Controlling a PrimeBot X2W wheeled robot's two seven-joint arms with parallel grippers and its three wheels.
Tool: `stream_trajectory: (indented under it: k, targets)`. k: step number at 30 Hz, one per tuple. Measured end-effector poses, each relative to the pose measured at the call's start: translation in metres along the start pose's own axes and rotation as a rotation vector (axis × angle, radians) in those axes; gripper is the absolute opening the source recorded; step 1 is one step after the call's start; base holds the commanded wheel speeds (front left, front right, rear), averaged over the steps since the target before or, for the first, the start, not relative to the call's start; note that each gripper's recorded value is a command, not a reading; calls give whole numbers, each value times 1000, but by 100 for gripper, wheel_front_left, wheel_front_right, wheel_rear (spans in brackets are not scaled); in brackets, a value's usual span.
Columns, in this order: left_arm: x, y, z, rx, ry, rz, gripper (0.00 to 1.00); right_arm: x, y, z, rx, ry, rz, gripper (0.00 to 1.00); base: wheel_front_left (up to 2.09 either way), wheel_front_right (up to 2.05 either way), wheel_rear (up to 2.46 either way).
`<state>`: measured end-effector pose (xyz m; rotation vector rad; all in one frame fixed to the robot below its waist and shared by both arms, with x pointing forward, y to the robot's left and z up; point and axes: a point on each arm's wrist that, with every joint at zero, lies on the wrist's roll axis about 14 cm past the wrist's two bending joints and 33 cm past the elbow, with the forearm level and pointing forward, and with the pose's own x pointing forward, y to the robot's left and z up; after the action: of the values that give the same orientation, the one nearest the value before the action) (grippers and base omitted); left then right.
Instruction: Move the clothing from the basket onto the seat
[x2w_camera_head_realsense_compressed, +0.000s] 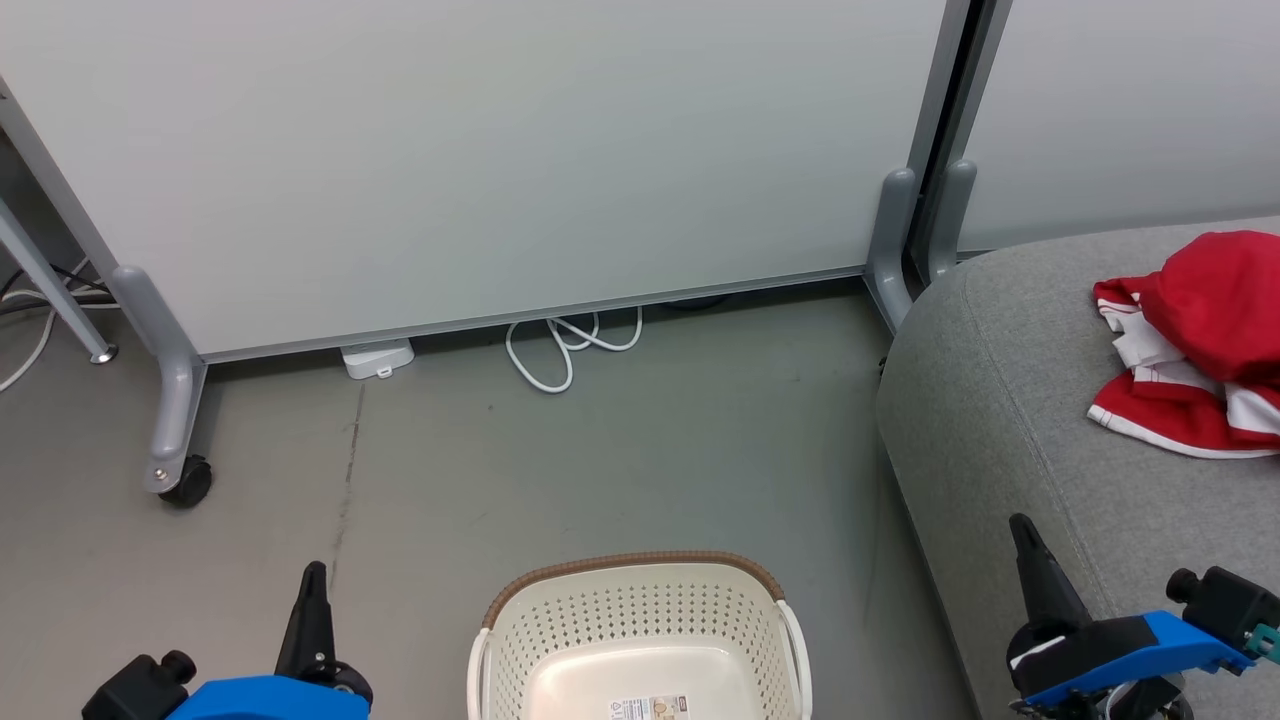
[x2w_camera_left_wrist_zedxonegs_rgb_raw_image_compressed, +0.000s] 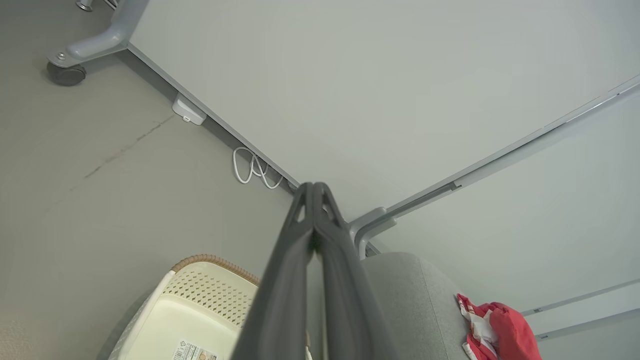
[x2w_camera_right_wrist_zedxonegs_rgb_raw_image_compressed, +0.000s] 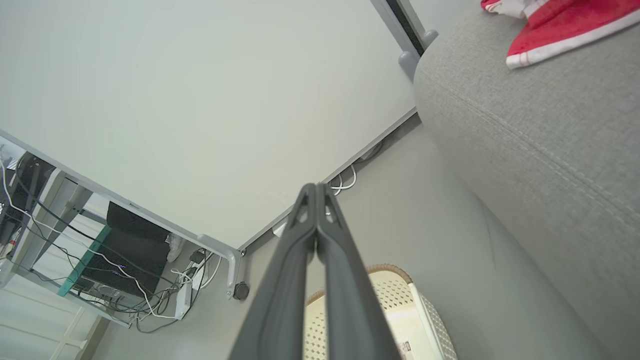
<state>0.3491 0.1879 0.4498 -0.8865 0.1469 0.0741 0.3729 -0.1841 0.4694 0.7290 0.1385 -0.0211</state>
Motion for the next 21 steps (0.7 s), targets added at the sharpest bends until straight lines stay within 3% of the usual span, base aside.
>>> stream_trajectory:
  k: [21]
  targets:
    - [11,-11,14,-230,-21,-24,0,4,3,12,285,-30,16,0,0,0,0]
